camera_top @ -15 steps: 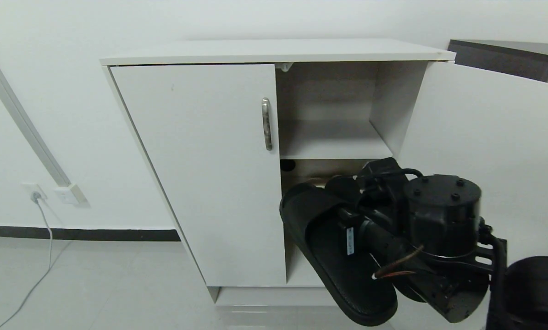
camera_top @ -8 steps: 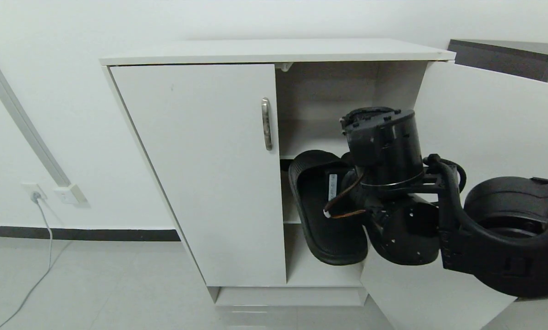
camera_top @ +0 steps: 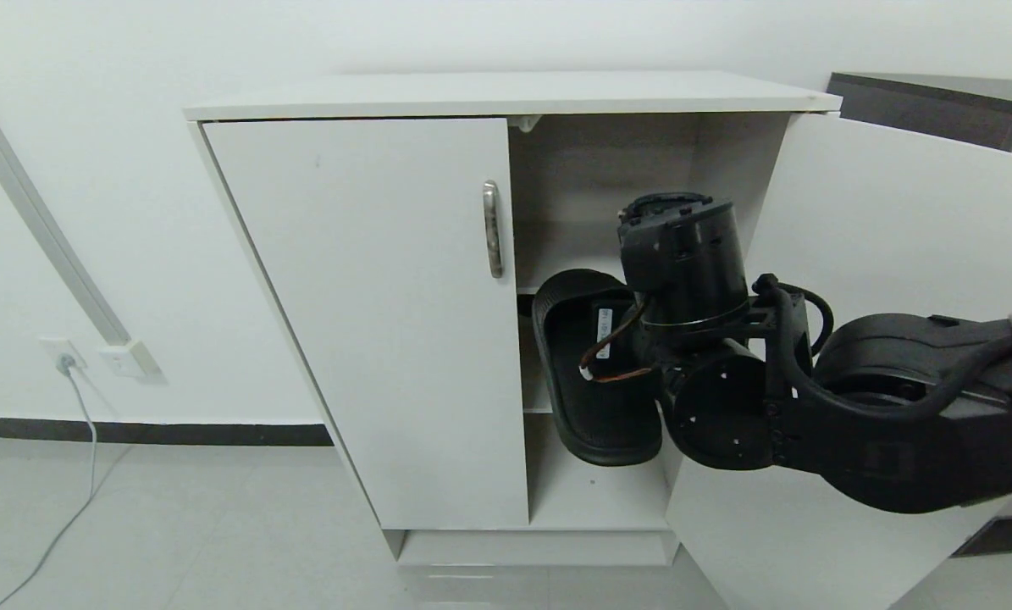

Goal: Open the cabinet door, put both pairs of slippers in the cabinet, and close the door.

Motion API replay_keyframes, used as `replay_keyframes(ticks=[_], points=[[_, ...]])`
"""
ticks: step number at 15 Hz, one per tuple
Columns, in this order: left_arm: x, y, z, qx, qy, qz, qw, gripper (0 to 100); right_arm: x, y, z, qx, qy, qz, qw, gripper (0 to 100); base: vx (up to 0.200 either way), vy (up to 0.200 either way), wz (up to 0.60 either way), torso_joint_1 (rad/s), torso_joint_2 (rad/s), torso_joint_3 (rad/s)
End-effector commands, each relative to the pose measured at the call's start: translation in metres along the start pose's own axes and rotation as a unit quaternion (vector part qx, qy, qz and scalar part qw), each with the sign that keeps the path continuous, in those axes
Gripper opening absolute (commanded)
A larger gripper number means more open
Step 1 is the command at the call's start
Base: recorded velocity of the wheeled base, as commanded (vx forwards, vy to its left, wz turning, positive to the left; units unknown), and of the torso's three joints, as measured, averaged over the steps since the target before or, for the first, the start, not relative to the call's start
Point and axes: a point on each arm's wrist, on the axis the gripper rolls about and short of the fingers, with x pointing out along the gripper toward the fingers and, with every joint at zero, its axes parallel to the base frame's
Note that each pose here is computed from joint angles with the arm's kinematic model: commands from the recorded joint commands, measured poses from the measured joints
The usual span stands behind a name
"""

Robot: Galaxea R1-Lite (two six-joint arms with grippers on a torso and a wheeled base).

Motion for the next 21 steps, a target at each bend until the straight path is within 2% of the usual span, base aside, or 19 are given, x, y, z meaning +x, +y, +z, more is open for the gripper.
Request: replay_keyframes(ticks=[1, 3, 11, 16, 21], points=[[0.0, 0.0, 0.0, 0.001, 0.001, 0.0, 1.0, 0, 0.005, -0.001, -0.002, -0.002, 0.002, -0.006, 1.0, 0, 0.0, 0.0, 0.0, 0.0, 0.0, 0.0], [0.0, 0.0, 0.0, 0.001, 0.001, 0.0, 1.0, 0, 0.005, -0.002, -0.001, 0.0, 0.001, -0.007, 1.0, 0, 0.0, 0.0, 0.0, 0.0, 0.0, 0.0], [0.0, 0.0, 0.0, 0.001, 0.001, 0.0, 1.0, 0, 0.01, -0.003, 0.001, 0.0, 0.0, -0.012, 1.0, 0, 0.2, 0.0, 0.0, 0.001, 0.0, 0.002], [0.0, 0.0, 0.0, 0.001, 0.001, 0.0, 1.0, 0, 0.017, 0.001, -0.002, -0.004, 0.002, -0.011, 1.0, 0, 0.0, 0.0, 0.0, 0.0, 0.0, 0.0], [0.0, 0.0, 0.0, 0.0, 0.001, 0.0, 1.0, 0, 0.056, 0.003, 0.008, 0.0, -0.008, -0.023, 1.0, 0, 0.0, 0.0, 0.0, 0.0, 0.0, 0.0]])
